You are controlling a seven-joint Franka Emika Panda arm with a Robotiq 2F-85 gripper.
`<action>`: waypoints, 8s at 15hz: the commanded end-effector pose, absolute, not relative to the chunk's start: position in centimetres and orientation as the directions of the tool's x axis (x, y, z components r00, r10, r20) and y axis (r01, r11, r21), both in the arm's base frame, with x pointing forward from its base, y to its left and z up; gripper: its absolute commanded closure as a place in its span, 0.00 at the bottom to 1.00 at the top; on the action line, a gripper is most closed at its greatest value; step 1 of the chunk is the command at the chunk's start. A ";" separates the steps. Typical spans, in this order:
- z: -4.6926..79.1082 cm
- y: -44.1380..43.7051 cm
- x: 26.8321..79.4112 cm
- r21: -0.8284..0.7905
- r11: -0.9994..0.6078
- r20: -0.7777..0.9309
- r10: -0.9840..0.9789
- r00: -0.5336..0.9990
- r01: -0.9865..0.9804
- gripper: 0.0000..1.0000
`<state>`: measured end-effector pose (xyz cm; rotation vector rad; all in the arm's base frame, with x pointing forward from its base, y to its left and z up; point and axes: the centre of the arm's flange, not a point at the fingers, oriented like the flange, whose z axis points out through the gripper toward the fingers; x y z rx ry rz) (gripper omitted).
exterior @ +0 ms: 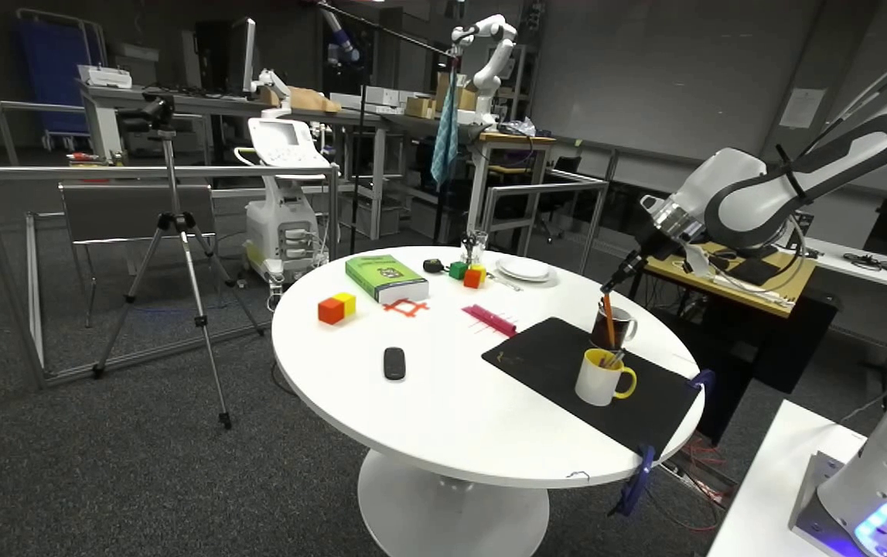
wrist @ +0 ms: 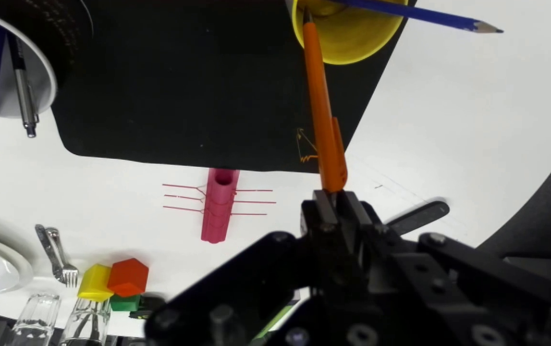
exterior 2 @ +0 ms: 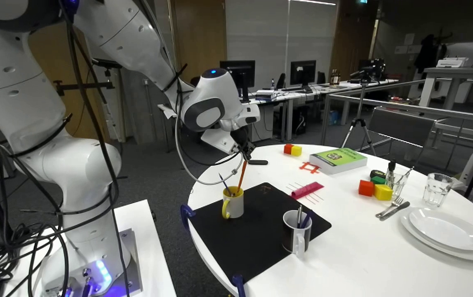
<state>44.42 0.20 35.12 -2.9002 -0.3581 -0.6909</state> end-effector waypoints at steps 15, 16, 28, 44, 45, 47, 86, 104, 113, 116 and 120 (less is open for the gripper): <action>29.1 2.1 49.2 -0.095 -0.931 0.380 0.294 0.877 0.354 0.98; 28.6 2.2 49.2 -0.094 -0.928 0.373 0.304 0.877 0.361 0.98; 26.6 2.4 48.9 -0.079 -0.919 0.311 0.344 0.886 0.385 0.36; 31.0 -8.9 50.1 0.041 -0.980 0.432 0.195 0.880 0.197 0.00; 31.0 -9.9 50.0 0.051 -0.980 0.424 0.197 0.884 0.194 0.00; 31.0 -12.1 49.6 0.097 -0.974 0.407 0.225 0.885 0.203 0.00; 28.6 -15.8 45.3 0.210 -0.873 0.439 0.486 0.755 0.440 0.00; 28.0 -16.9 51.2 0.173 -0.880 0.381 0.473 0.794 0.441 0.00; 26.0 -17.0 52.7 0.163 -0.890 0.307 0.457 0.835 0.427 0.00; 25.8 -16.9 53.4 0.166 -0.899 0.297 0.438 0.848 0.406 0.00; 26.7 -16.6 51.0 0.165 -0.897 0.311 0.442 0.841 0.411 0.00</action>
